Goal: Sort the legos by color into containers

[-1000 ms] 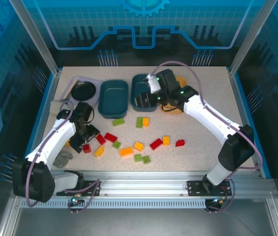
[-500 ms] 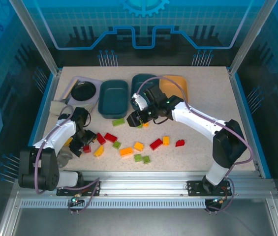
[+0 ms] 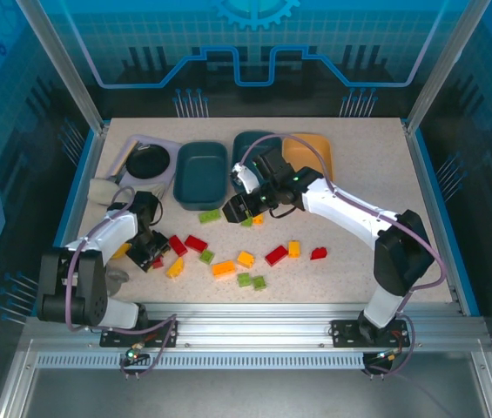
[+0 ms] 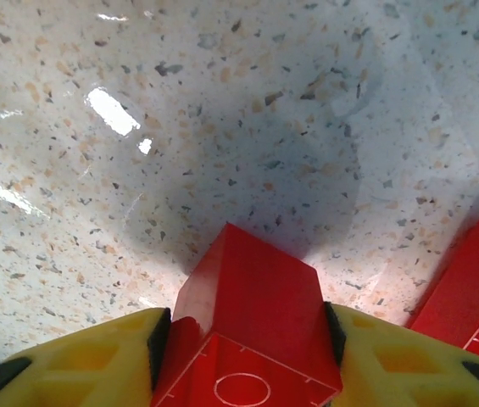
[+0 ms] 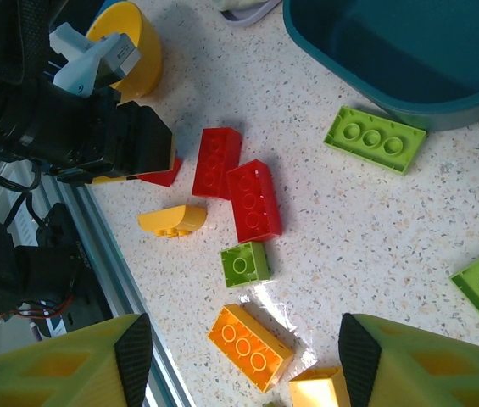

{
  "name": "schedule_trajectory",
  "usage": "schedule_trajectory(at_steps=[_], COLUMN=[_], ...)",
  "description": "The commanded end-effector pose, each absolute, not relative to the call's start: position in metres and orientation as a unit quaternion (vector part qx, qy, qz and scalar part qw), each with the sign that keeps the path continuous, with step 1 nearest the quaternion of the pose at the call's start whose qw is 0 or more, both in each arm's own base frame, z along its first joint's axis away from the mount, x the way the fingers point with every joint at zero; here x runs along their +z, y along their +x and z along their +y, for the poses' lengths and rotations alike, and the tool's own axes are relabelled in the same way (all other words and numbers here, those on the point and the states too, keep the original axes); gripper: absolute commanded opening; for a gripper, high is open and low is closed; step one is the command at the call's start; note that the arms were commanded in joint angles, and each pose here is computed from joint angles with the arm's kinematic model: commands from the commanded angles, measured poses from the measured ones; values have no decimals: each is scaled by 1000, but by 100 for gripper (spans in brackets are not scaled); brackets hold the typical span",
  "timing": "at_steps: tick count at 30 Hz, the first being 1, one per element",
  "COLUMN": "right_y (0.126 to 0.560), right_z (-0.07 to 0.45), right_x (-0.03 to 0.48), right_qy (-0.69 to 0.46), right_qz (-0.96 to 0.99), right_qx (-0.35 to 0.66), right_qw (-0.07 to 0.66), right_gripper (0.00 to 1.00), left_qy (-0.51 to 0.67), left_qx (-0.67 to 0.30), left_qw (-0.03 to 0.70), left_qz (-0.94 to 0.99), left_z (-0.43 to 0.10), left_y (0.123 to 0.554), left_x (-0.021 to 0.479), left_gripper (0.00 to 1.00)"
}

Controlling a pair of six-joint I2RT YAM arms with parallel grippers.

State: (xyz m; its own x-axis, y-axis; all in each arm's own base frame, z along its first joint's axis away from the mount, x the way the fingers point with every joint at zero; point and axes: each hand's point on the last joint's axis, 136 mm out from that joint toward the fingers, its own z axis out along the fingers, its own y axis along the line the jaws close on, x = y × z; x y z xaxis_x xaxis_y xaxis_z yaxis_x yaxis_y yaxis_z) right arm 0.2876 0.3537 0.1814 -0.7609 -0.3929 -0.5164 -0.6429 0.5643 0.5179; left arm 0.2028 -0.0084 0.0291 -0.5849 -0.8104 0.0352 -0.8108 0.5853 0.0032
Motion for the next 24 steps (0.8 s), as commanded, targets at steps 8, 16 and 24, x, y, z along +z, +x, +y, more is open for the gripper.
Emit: schedule_trajectory(at_steps=[8, 16, 24], right_y=[305, 327, 356], right_z=[342, 335, 313], right_x=[204, 234, 244], right_qy=[-263, -225, -166], right_qz=[868, 848, 859], right_qx=[367, 396, 387], right_qw=[204, 270, 292], right_gripper=[62, 63, 63], left_qy=[432, 360, 313], left_qx=[20, 54, 41], left_qw=[-44, -126, -102], left_qz=[-900, -923, -943], left_z=[-13, -45, -77], left_y=[219, 317, 416], left_x=[82, 153, 124], left_gripper=[36, 38, 41])
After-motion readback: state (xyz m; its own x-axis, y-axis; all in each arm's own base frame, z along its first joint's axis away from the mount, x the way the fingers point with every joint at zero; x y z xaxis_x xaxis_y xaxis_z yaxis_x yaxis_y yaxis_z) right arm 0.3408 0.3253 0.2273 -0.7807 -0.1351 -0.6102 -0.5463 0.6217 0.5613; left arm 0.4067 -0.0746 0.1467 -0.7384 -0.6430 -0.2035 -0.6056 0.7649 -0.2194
